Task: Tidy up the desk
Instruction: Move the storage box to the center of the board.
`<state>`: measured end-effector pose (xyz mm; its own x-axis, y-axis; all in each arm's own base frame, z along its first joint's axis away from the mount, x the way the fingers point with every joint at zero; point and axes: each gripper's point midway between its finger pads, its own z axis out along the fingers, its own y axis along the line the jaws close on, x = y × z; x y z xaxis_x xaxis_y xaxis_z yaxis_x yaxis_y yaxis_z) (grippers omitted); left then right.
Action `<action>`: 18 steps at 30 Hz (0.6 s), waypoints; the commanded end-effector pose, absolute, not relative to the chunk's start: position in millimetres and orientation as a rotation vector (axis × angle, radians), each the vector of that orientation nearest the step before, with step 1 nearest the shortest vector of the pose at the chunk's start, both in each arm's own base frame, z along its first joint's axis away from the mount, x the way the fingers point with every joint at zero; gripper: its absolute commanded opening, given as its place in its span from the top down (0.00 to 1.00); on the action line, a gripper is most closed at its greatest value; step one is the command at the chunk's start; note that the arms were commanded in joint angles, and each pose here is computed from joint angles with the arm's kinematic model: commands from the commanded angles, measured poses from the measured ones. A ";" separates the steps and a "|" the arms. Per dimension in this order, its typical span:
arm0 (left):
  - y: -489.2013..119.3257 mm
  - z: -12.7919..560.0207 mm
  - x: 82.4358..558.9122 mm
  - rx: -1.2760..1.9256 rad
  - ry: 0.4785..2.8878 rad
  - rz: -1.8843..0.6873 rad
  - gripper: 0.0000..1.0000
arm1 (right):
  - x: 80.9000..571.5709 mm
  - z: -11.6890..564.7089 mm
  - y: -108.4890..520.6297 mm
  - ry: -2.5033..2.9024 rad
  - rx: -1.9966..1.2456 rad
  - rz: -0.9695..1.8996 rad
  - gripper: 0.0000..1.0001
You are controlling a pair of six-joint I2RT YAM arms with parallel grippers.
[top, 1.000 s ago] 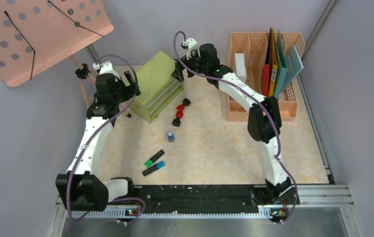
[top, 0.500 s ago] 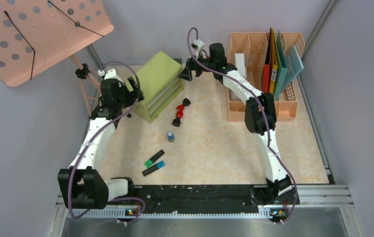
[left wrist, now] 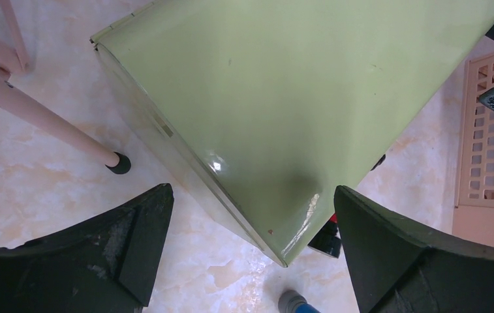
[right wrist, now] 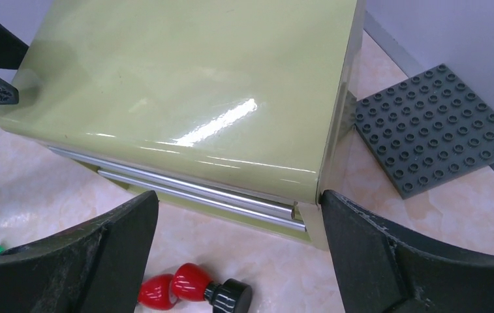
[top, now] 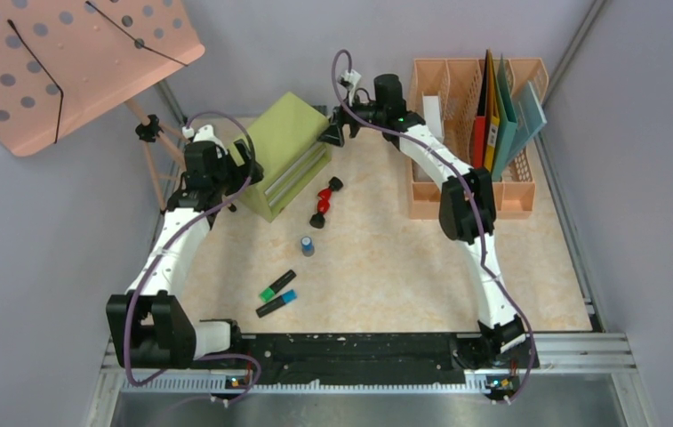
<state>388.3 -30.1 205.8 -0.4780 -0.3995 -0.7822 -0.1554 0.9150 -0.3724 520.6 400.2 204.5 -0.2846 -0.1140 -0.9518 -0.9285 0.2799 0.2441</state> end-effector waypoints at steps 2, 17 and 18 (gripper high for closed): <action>-38.1 219.6 398.7 -0.357 2.027 -0.356 0.02 | 490.6 218.1 426.1 1.498 -1.174 1.128 0.10; -56.3 213.1 398.6 -0.263 2.086 -0.409 0.01 | 396.7 218.7 452.4 1.458 -1.397 1.173 0.22; -58.2 212.6 398.2 -0.254 2.089 -0.415 0.02 | 392.6 219.7 451.4 1.459 -1.401 1.174 0.22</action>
<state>388.5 -42.0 192.2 -0.5450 -0.3713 -0.7517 -0.1089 0.9203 -0.3757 500.4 402.1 191.7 -0.0928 -0.2735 -0.9574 -0.9668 0.2547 0.0210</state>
